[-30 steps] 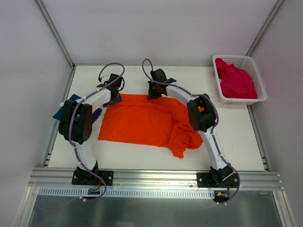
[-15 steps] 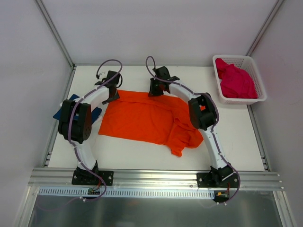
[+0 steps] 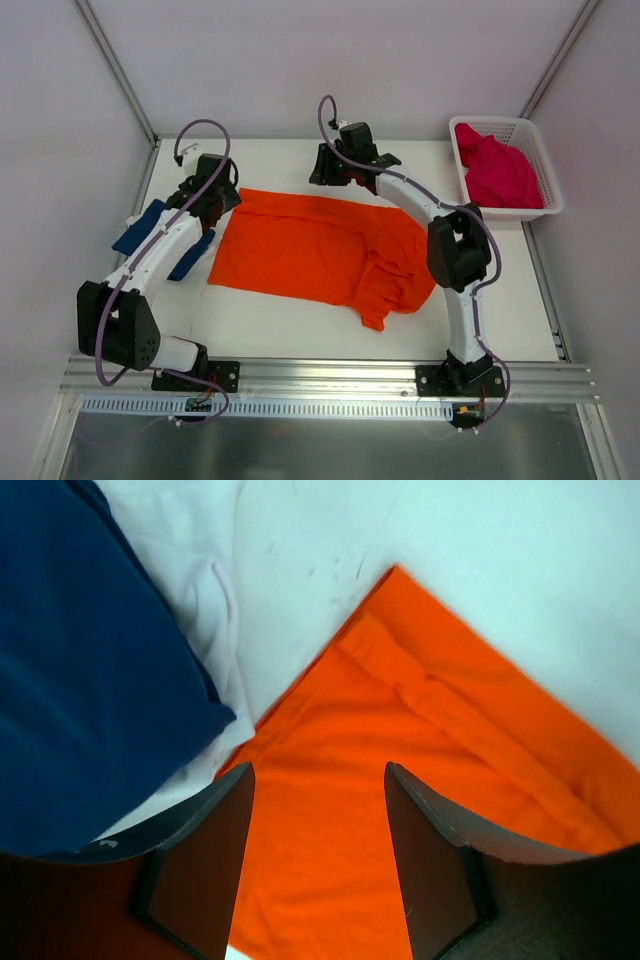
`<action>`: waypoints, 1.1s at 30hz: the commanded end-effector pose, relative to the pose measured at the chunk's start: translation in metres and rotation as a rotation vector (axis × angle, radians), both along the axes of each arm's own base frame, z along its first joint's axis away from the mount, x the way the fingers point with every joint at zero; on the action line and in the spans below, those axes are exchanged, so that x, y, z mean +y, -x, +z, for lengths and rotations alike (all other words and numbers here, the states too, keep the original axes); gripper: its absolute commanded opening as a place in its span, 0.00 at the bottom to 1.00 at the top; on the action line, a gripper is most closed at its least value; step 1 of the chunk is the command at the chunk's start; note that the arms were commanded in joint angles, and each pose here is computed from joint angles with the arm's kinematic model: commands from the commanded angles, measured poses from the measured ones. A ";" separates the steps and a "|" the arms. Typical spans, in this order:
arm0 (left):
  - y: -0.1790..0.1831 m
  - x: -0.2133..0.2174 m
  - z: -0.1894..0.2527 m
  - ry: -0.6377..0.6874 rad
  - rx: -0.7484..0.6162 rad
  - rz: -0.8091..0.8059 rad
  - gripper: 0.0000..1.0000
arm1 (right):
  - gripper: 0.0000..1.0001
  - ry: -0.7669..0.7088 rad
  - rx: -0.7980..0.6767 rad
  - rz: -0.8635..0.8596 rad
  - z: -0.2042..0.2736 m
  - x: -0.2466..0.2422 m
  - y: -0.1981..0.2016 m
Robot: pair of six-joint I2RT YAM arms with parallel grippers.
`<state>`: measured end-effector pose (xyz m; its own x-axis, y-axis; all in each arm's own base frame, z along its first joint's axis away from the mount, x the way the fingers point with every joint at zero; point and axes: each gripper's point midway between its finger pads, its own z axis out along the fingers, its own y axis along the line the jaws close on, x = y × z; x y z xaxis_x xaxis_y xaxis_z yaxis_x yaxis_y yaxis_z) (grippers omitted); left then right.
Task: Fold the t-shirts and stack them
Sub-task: Fold the flattened tshirt in 1/3 of the way
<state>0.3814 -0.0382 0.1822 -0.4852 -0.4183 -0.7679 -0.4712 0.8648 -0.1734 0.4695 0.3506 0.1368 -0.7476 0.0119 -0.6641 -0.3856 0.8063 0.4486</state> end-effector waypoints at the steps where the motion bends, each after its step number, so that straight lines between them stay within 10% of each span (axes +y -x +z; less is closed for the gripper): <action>1: 0.021 -0.008 -0.030 0.024 0.078 -0.015 0.55 | 0.41 -0.028 -0.046 0.039 0.019 0.005 0.006; 11: -0.010 -0.019 -0.063 -0.036 0.118 -0.078 0.54 | 0.36 0.001 -0.024 0.035 -0.005 0.012 0.023; 33: -0.115 -0.026 -0.087 -0.104 0.096 -0.139 0.50 | 0.35 0.163 -0.214 -0.079 0.044 -0.114 0.200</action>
